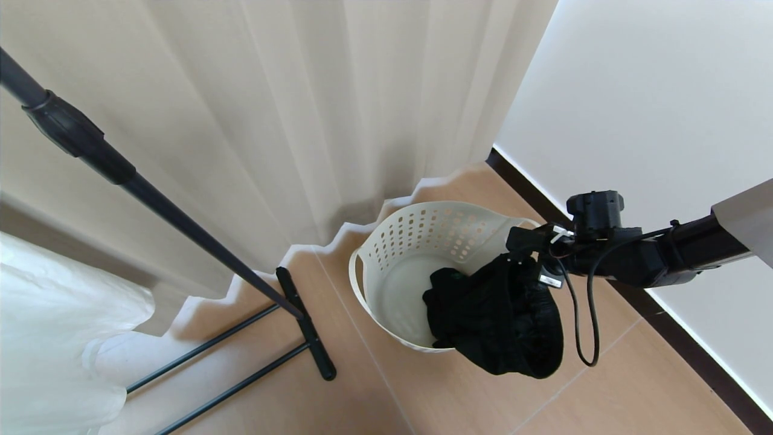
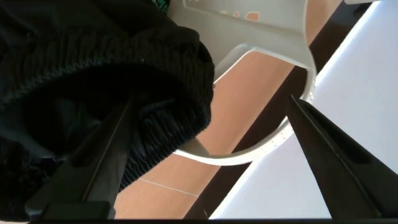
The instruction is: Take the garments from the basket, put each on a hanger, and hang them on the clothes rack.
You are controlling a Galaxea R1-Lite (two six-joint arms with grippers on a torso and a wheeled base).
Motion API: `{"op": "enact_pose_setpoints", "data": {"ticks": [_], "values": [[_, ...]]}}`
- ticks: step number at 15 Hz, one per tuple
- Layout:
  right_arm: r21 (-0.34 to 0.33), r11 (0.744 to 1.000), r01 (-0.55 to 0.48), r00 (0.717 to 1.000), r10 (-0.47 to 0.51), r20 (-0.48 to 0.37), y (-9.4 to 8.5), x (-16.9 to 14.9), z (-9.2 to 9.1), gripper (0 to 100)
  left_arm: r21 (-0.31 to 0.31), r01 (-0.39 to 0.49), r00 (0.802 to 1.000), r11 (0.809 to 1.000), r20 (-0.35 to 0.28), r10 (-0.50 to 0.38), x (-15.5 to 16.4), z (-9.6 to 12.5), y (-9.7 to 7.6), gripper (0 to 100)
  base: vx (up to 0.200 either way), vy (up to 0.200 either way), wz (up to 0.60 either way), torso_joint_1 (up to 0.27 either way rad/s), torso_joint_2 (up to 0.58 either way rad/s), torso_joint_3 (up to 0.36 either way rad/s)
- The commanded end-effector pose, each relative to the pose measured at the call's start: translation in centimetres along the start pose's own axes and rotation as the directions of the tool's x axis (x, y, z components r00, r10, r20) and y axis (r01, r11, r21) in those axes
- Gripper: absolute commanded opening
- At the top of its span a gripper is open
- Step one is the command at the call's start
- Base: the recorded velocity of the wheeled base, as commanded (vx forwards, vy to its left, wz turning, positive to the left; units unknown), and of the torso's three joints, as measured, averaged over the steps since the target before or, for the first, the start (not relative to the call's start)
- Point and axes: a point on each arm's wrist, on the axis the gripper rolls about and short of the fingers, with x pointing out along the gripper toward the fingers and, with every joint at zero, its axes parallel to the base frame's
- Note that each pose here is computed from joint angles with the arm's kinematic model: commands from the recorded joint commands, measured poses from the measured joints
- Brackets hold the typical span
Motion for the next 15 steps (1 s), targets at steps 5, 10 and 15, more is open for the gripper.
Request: {"op": "enact_pose_setpoints", "data": {"ticks": [5,10,15], "values": [[0.01,1.0,0.003,1.0,-0.003,-0.005,-0.25,1.11,-0.42,100,-0.001,0.0,1.0,1.0,0.0,0.0,0.0,0.0,0.0,100,0.0,0.0,0.0,0.0,0.0,0.0],[0.013,1.0,0.001,1.0,-0.001,-0.006,-0.2,1.71,-0.55,100,-0.001,0.0,1.0,1.0,0.0,0.0,0.0,0.0,0.0,100,0.0,0.0,0.0,0.0,0.0,0.0],[0.024,1.0,0.004,1.0,-0.004,-0.006,-0.23,1.52,-0.46,0,-0.001,0.0,1.0,1.0,0.0,0.0,0.0,0.0,0.0,100,0.0,0.0,0.0,0.0,0.0,0.0]]}}
